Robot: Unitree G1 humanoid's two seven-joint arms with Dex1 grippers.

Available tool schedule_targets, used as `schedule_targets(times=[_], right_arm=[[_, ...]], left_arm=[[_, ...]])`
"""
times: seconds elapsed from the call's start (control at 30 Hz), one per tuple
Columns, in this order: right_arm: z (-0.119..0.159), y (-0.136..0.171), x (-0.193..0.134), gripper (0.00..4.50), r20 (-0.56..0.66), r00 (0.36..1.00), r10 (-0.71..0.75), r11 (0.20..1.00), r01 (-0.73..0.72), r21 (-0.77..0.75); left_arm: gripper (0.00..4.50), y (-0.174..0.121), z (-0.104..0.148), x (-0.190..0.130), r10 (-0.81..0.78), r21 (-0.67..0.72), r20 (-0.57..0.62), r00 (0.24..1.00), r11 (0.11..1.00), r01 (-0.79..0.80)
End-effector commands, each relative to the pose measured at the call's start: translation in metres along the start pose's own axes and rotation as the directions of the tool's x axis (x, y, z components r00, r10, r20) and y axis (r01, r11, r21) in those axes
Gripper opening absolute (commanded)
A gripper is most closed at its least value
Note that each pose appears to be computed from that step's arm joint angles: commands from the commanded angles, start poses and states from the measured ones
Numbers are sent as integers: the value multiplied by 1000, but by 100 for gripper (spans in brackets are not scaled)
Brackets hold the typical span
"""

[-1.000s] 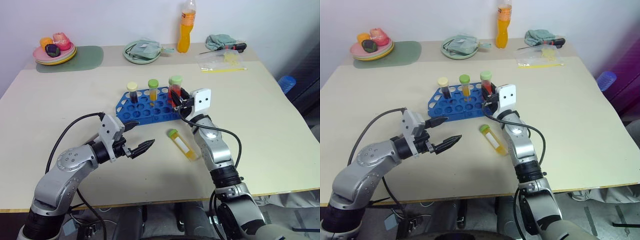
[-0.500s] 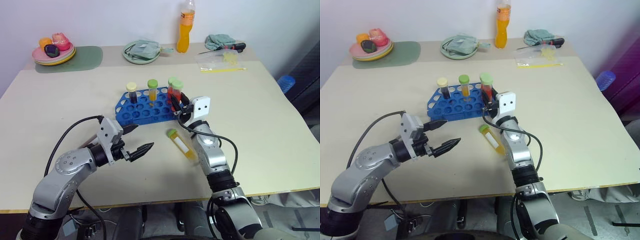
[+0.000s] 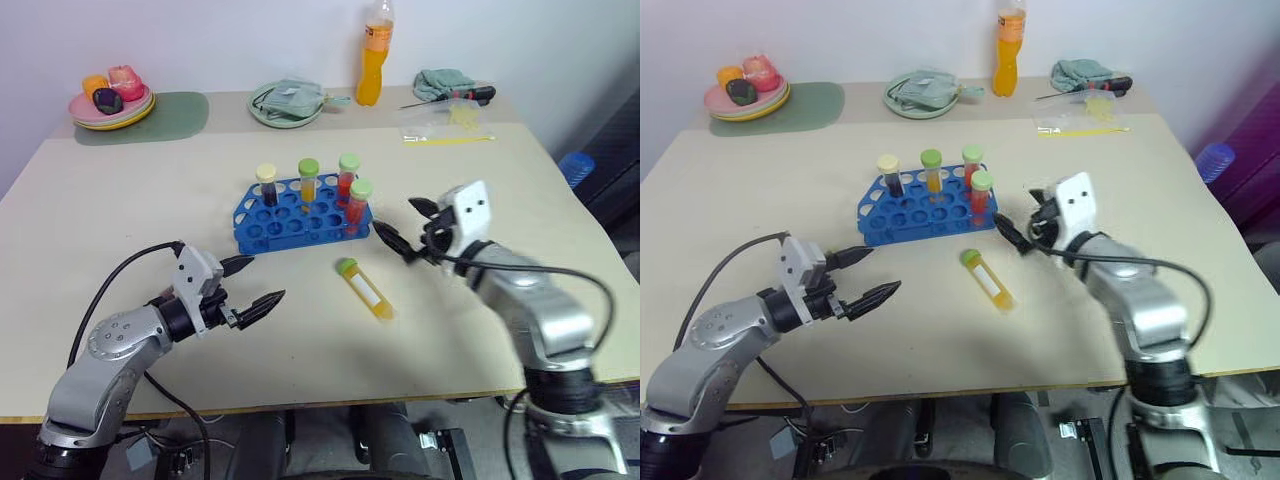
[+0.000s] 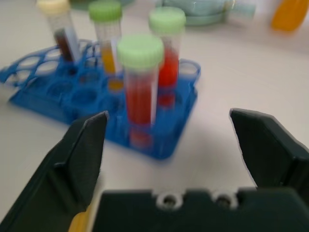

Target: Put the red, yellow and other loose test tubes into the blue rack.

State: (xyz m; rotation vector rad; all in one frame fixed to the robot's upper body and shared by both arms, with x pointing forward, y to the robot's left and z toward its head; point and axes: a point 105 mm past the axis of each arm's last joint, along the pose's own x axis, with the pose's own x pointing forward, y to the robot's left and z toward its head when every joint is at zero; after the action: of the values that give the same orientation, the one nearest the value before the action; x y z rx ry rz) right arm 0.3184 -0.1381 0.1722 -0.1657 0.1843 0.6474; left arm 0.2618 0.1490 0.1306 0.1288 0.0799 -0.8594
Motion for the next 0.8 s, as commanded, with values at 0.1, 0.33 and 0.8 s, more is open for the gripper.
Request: schedule_targets(times=[0.1,0.33,0.8], right_arm=[[6,47,1,447,-322,924,207,978,-191,81],[-18,56,23,447,-544,806,236,971,-174,163],[-32,47,30,395,-722,679,135,984,-10,175]], left_arm=[[450,3,6,10,-60,44,38,997,997,58],[450,-1,5,14,-91,48,46,995,995,89],[450,-18,13,15,-62,27,61,996,998,61]])
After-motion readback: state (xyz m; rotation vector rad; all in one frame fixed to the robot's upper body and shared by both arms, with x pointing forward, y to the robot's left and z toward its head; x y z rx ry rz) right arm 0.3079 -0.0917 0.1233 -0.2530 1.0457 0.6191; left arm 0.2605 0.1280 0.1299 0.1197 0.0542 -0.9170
